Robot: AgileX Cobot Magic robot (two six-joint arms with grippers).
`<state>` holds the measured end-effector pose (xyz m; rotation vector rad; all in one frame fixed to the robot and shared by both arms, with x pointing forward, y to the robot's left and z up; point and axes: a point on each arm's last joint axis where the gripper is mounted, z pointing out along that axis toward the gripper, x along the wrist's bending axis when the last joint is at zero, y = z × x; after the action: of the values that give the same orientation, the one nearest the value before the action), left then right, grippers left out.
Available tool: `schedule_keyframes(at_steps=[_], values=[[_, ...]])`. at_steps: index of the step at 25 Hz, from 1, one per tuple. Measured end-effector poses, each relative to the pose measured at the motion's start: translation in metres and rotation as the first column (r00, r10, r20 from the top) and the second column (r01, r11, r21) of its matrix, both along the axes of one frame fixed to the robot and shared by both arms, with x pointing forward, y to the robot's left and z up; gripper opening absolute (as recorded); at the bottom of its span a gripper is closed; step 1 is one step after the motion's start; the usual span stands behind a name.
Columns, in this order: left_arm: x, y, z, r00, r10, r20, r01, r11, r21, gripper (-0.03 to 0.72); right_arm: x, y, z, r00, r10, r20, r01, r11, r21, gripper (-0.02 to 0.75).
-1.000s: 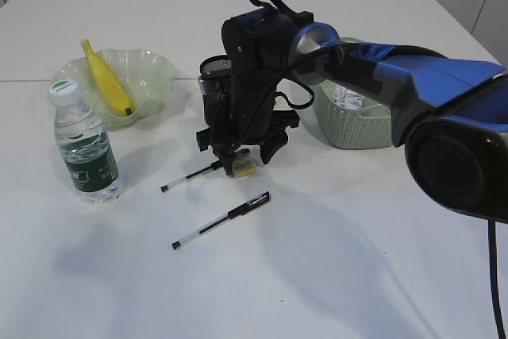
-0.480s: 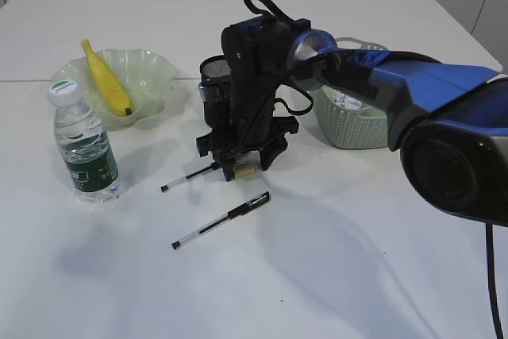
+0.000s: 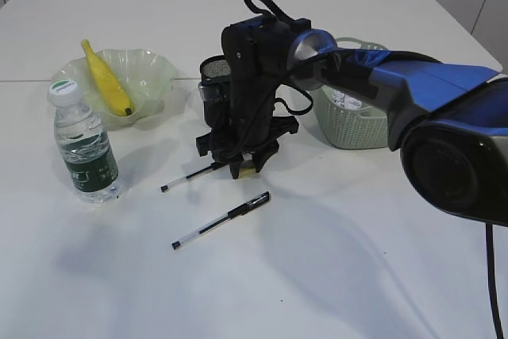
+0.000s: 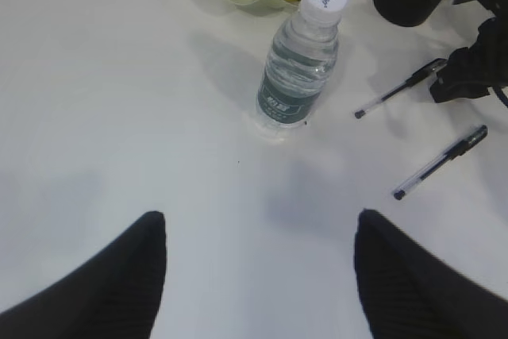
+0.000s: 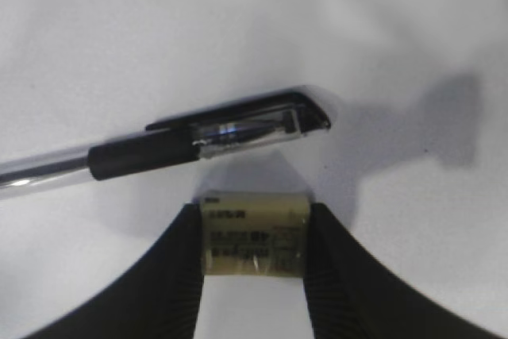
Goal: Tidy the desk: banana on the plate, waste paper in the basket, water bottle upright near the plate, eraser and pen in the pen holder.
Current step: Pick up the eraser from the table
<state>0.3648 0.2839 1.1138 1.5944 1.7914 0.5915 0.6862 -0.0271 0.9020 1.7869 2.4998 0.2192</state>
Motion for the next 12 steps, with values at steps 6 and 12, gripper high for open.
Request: schedule_keyframes(at_steps=[6, 12], values=[[0.0, 0.0, 0.0, 1.0, 0.0, 0.0, 0.0, 1.0, 0.0, 0.527, 0.0, 0.0, 0.001, 1.0, 0.0, 0.004, 0.0, 1.0, 0.002, 0.28], [0.0, 0.0, 0.0, 1.0, 0.0, 0.0, 0.0, 1.0, 0.0, 0.527, 0.006, 0.004, 0.024, 0.998, -0.001, 0.068, -0.001, 0.999, 0.041, 0.28]])
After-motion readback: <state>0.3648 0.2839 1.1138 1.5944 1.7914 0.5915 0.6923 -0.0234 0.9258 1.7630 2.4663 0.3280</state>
